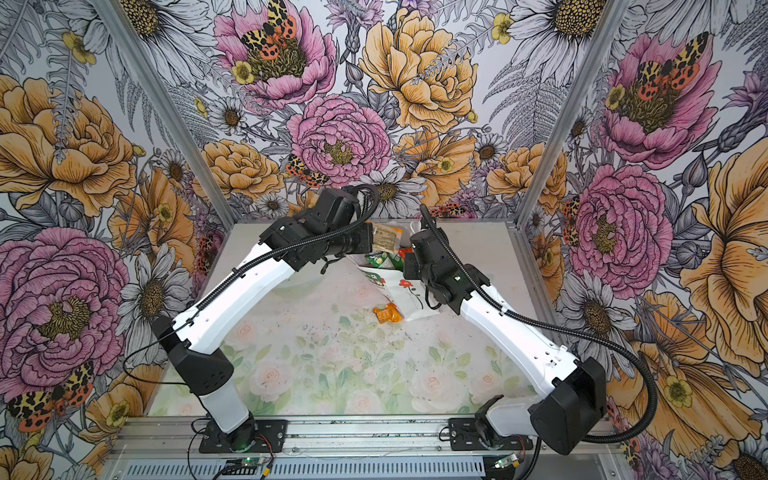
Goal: Place the snacks into the paper bag
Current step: 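Lift the clear-orange packet with the left gripper over the paper bag, then lower the clear-orange packet into the bag held by the right gripper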
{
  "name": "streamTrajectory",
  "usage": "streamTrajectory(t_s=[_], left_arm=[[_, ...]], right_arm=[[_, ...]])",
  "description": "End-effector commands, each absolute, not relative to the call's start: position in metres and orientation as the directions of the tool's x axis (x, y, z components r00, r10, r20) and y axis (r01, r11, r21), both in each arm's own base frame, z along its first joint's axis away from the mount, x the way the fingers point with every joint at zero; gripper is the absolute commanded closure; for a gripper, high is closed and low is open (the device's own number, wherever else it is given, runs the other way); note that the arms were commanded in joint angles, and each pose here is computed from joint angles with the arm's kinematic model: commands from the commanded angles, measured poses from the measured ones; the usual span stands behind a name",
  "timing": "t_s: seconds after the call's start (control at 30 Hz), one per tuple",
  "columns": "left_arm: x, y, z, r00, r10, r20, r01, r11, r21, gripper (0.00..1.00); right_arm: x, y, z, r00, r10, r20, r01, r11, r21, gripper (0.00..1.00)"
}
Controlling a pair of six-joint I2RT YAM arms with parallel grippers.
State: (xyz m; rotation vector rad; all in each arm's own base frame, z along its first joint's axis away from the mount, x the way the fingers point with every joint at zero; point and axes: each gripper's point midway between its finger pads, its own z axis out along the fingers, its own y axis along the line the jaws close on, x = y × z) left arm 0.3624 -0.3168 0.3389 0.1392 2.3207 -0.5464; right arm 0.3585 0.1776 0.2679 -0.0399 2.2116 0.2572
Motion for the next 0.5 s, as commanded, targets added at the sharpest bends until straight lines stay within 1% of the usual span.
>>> streamTrajectory(t_s=[0.0, 0.07, 0.1, 0.13, 0.47], left_arm=[[0.364, -0.315, 0.340, -0.724, -0.043, -0.688, 0.255, 0.910, -0.326, 1.00], [0.365, -0.317, 0.339, -0.729, -0.042, -0.683, 0.255, 0.910, -0.328, 1.00], [0.370, -0.324, 0.323, -0.748, -0.027, -0.664, 0.249, 0.915, -0.318, 1.00], [0.371, -0.326, 0.319, -0.753, -0.025, -0.658, 0.248, 0.915, -0.318, 1.00], [0.387, -0.349, 0.293, -0.779, 0.001, -0.627, 0.254, 0.914, -0.315, 1.00]], right_arm=[[0.356, 0.181, 0.278, -0.601, 0.074, -0.796, -0.137, 0.971, 0.194, 1.00], [0.355, 0.181, 0.277, -0.603, 0.074, -0.795, -0.135, 0.972, 0.194, 1.00], [0.356, 0.180, 0.277, -0.603, 0.077, -0.794, -0.133, 0.972, 0.195, 1.00], [0.356, 0.181, 0.275, -0.605, 0.077, -0.792, -0.132, 0.972, 0.195, 1.00], [0.355, 0.182, 0.276, -0.605, 0.080, -0.792, -0.135, 0.970, 0.201, 1.00]])
